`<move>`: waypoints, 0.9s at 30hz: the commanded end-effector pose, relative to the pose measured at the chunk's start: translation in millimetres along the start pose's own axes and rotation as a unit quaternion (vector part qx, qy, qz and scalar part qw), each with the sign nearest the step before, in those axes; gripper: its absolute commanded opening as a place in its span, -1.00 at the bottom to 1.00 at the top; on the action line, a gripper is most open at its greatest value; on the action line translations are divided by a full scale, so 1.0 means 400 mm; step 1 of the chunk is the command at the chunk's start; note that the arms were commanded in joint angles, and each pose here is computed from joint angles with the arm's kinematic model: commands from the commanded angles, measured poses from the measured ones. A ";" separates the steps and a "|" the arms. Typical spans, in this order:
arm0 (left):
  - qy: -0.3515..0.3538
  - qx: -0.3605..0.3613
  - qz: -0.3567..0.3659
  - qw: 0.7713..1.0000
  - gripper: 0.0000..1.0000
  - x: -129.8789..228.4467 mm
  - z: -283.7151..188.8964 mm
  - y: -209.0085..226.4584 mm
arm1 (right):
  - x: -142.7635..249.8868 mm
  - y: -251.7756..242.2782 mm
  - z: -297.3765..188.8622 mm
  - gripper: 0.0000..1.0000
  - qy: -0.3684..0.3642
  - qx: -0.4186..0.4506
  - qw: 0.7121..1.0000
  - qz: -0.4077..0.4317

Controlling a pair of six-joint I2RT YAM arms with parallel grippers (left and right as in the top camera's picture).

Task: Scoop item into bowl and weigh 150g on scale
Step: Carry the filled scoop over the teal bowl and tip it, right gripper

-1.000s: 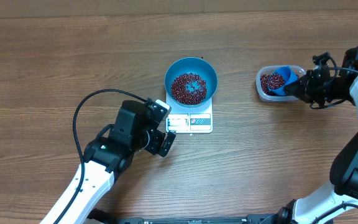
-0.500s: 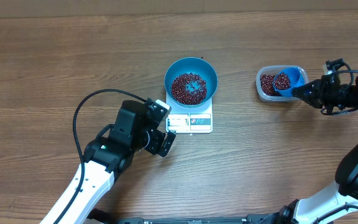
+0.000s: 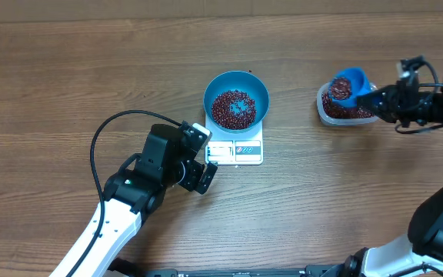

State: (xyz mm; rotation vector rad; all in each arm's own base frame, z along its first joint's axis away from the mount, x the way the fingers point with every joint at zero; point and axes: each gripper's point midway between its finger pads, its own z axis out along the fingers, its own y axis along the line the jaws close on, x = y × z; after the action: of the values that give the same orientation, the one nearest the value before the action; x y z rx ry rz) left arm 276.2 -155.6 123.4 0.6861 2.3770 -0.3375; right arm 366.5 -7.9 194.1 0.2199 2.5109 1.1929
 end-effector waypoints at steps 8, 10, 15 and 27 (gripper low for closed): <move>-0.002 0.000 -0.006 1.000 0.99 -0.001 -0.001 -0.003 | 0.020 0.205 0.065 -0.93 0.030 -0.073 0.993 -0.084; -0.002 0.000 -0.006 1.000 0.99 0.000 -0.001 -0.003 | 0.027 0.237 0.080 -0.92 0.040 -0.078 0.991 -0.099; -0.002 0.000 -0.007 1.000 0.99 -0.001 -0.001 -0.003 | 0.050 0.331 0.143 -0.93 0.069 -0.074 0.986 -0.136; -0.002 0.000 -0.006 1.000 0.99 -0.001 -0.001 -0.003 | 0.104 0.389 0.307 -0.93 0.087 0.036 0.975 -0.203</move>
State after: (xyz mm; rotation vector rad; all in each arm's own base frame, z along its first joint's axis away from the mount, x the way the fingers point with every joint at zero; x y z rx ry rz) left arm 276.2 -155.6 123.4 0.6861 2.3770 -0.3375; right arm 366.9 188.1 219.1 -0.3714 2.5944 1.1583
